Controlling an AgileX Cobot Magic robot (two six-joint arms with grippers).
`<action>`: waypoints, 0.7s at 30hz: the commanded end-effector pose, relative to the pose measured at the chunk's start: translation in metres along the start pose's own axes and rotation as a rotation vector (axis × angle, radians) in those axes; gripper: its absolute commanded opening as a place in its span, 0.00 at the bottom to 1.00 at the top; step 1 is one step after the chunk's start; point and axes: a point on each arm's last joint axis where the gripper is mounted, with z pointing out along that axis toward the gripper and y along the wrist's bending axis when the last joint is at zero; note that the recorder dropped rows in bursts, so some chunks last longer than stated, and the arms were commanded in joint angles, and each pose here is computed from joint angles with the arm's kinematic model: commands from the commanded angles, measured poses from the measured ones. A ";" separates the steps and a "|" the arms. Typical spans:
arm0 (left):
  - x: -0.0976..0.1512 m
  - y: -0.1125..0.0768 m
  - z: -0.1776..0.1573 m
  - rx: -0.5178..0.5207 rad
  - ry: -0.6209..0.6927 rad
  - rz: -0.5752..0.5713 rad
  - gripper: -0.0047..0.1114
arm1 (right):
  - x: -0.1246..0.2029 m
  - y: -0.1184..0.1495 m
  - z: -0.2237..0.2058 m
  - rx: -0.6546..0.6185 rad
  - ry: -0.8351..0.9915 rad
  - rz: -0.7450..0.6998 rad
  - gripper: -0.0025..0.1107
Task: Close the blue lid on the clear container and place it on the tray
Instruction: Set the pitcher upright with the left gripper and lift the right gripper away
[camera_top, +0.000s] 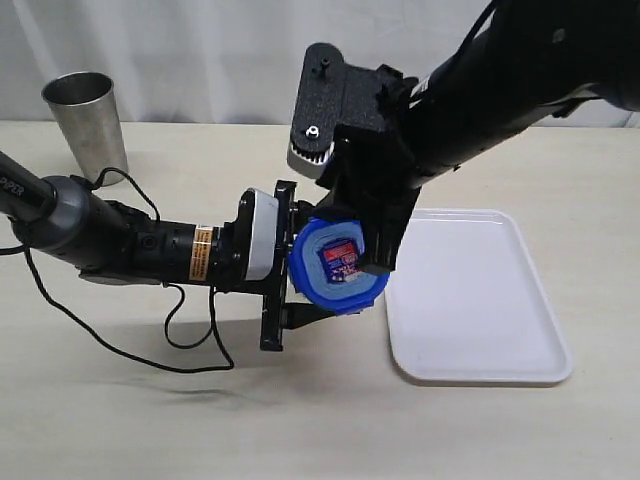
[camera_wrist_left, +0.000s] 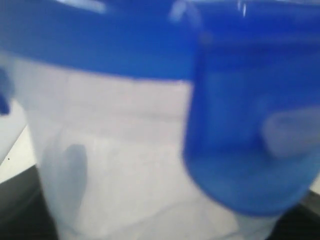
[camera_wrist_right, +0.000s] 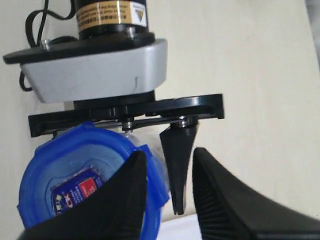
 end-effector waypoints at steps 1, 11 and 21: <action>-0.010 0.009 0.000 -0.050 -0.049 -0.095 0.04 | -0.003 -0.007 -0.025 0.094 -0.059 0.072 0.29; -0.007 0.021 -0.001 -0.178 -0.069 -0.568 0.04 | 0.009 -0.024 -0.102 0.312 -0.208 0.400 0.06; -0.007 0.024 -0.002 -0.200 -0.086 -0.672 0.04 | 0.047 0.030 -0.132 0.560 -0.560 0.673 0.06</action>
